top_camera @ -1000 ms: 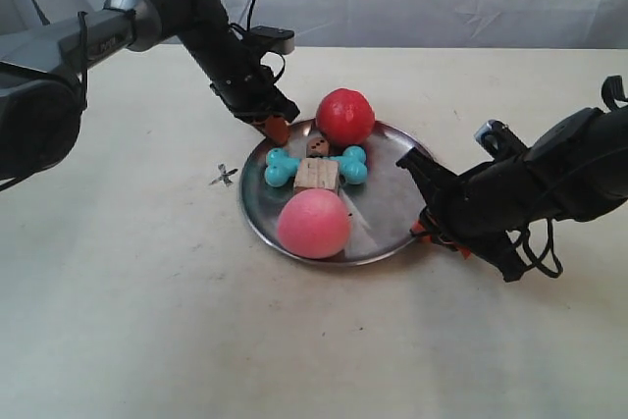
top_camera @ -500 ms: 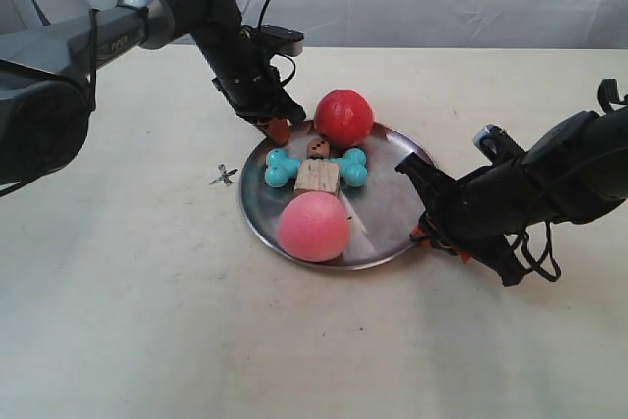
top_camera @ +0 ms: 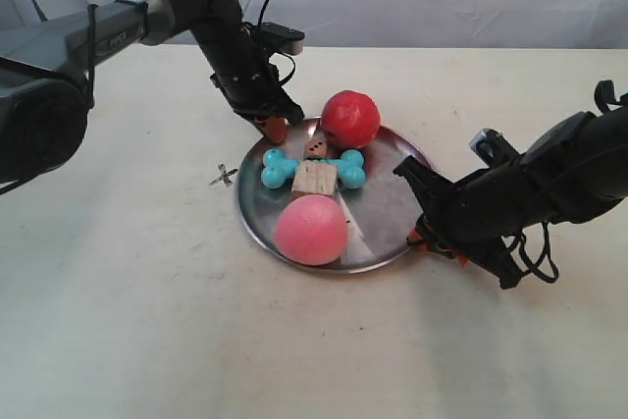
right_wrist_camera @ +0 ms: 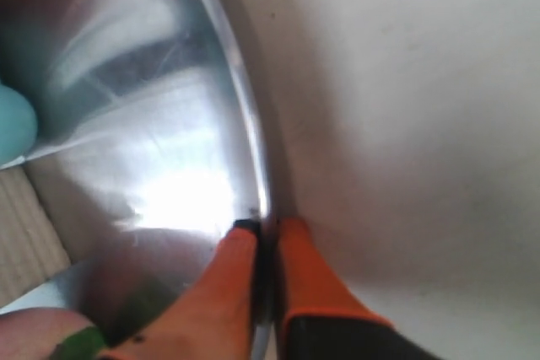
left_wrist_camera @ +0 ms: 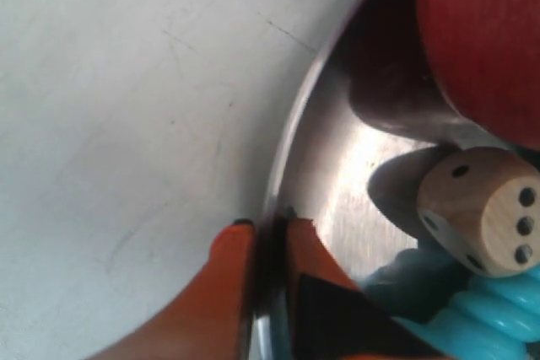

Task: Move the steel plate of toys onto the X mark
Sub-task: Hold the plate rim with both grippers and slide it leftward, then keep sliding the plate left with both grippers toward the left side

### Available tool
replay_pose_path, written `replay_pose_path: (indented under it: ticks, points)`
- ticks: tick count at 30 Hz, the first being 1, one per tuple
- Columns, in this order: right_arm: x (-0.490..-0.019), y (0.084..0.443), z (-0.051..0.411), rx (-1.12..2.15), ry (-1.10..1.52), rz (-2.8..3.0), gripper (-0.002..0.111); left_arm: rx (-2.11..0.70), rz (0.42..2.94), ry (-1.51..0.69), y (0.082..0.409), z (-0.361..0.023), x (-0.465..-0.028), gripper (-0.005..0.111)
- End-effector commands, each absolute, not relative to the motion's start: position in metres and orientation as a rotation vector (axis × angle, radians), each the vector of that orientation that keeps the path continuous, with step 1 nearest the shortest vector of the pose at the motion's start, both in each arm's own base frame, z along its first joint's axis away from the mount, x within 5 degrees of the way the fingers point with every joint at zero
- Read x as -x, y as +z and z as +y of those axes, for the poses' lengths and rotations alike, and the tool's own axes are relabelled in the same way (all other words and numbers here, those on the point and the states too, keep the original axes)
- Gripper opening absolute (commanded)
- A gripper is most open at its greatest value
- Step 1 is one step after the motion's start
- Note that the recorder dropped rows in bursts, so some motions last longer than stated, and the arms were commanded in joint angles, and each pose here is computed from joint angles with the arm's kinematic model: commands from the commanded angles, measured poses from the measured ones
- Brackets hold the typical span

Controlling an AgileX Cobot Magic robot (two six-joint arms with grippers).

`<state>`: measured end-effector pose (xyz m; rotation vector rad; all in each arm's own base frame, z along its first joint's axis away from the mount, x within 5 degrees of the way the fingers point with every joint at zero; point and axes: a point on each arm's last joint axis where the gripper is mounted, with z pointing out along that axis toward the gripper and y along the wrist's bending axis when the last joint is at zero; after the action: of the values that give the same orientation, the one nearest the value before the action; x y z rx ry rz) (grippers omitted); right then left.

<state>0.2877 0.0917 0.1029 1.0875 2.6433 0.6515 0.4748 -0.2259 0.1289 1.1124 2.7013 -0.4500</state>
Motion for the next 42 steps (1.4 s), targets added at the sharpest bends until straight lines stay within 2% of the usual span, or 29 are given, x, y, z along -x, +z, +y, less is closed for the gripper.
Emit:
replay_pose_path:
  ticks: [1, 12, 22, 28, 32, 36, 39, 42]
  points:
    - [-0.287, 0.111, 0.095, -1.019, 0.690, 2.666, -0.001, -1.138, 2.702, -0.463, 0.140, -0.234, -0.467, 0.000]
    - [-0.285, 0.117, 0.097, -1.004, 0.729, 2.677, -0.001, -1.099, 2.660, -0.429, 0.173, -0.232, -0.465, 0.000]
    - [-0.283, 0.129, 0.100, -0.975, 0.790, 2.680, -0.001, -1.080, 2.677, -0.379, 0.178, -0.228, -0.464, 0.000]
    - [-0.296, 0.145, 0.107, -0.916, 0.862, 2.658, -0.001, -1.093, 2.729, -0.296, 0.176, -0.211, -0.458, 0.000]
    - [-0.309, 0.158, 0.112, -0.879, 0.907, 2.624, -0.001, -1.050, 2.723, -0.255, 0.196, -0.190, -0.458, 0.000]
    - [-0.324, 0.149, 0.145, -0.789, 0.971, 2.697, -0.001, -1.030, 2.707, -0.222, 0.211, -0.180, -0.457, 0.000]
    - [-0.334, 0.146, 0.175, -0.692, 0.998, 2.725, -0.001, -1.032, 2.750, -0.178, 0.201, -0.169, -0.456, 0.000]
    - [-0.339, 0.137, 0.184, -0.674, 0.994, 2.746, -0.001, -1.001, 2.818, -0.140, 0.187, -0.147, -0.457, 0.000]
